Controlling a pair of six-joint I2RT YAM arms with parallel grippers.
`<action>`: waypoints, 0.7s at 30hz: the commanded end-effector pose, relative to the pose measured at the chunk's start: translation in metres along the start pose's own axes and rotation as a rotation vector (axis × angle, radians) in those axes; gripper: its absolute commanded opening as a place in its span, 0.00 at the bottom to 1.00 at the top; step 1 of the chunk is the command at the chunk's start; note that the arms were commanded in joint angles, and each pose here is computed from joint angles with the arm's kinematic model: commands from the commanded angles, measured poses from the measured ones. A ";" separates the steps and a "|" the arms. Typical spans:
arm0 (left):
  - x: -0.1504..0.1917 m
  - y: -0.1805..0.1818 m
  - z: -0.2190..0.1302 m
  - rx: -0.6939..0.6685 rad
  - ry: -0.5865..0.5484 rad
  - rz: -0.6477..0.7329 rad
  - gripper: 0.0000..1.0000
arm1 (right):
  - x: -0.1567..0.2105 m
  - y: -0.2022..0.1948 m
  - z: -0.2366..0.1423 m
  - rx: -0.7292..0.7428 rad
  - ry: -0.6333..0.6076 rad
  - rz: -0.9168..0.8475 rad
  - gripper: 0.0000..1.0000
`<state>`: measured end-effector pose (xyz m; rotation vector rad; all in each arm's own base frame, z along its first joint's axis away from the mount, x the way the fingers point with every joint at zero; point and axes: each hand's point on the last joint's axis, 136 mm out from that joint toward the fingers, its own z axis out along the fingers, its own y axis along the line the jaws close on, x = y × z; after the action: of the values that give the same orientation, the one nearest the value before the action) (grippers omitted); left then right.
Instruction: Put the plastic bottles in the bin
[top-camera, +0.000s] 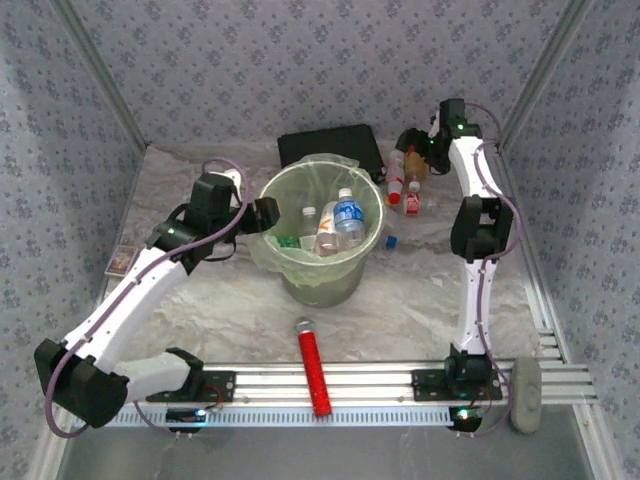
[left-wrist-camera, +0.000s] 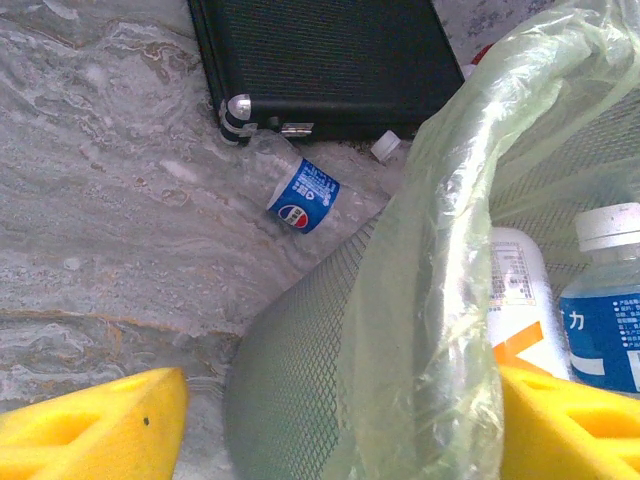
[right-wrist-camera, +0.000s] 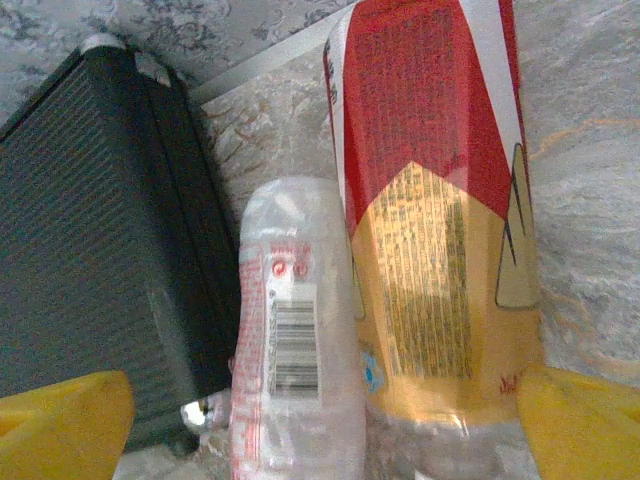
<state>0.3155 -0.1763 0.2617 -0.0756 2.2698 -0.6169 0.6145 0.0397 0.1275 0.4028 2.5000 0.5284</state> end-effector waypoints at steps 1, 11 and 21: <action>0.001 0.008 0.001 -0.043 0.019 0.009 0.76 | -0.013 -0.001 0.011 -0.026 -0.026 0.066 0.99; -0.001 0.009 -0.002 -0.051 0.010 0.016 0.76 | -0.012 -0.031 0.039 0.091 -0.041 0.133 0.97; -0.002 0.008 -0.002 -0.049 0.011 0.016 0.76 | 0.005 -0.047 0.055 0.139 0.009 0.152 0.92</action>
<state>0.3169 -0.1745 0.2621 -0.0827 2.2695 -0.6018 0.6370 0.0218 0.0680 0.6046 2.5187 0.4443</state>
